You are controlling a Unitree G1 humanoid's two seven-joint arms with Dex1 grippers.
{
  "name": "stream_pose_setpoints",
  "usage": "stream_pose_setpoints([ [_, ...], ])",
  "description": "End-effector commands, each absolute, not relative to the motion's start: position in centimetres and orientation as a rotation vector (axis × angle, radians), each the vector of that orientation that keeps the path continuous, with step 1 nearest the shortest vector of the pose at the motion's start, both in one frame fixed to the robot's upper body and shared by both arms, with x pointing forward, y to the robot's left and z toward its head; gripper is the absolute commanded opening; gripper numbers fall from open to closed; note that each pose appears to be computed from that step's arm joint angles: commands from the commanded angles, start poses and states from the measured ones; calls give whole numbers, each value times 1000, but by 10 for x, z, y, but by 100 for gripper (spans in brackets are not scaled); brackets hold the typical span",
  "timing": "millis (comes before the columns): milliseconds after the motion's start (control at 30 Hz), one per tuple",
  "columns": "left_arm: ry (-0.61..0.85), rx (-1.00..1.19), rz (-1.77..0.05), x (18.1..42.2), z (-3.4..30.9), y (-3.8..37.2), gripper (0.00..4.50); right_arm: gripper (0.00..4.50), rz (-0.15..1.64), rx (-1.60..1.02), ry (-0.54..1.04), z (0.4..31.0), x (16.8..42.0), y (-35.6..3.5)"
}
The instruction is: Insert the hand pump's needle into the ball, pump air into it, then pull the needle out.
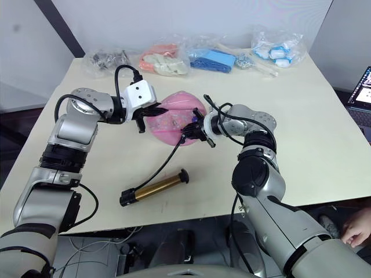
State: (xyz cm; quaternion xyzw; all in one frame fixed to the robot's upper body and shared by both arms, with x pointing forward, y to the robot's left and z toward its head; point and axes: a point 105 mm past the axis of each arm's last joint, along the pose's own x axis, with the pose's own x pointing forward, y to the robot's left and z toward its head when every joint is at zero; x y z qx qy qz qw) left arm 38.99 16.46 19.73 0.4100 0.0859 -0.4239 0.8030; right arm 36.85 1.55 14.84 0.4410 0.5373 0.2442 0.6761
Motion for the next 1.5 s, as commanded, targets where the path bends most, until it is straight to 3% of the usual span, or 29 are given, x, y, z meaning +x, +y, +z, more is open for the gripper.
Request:
stream_pose_setpoints([
  [33, 191, 891, -964, 383, 193, 159, 4, 34, 536, 1109, 1145, 159, 372, 30],
  [333, 195, 888, -970, 382, 192, 158, 4, 34, 565, 1069, 1138, 166, 363, 48],
  [767, 249, 788, -943, 383, 187, 163, 4, 34, 585, 908, 1173, 141, 349, 49],
  [1500, 335, 748, -951, 382, 167, 166, 4, 34, 577, 846, 1124, 137, 361, 45],
])
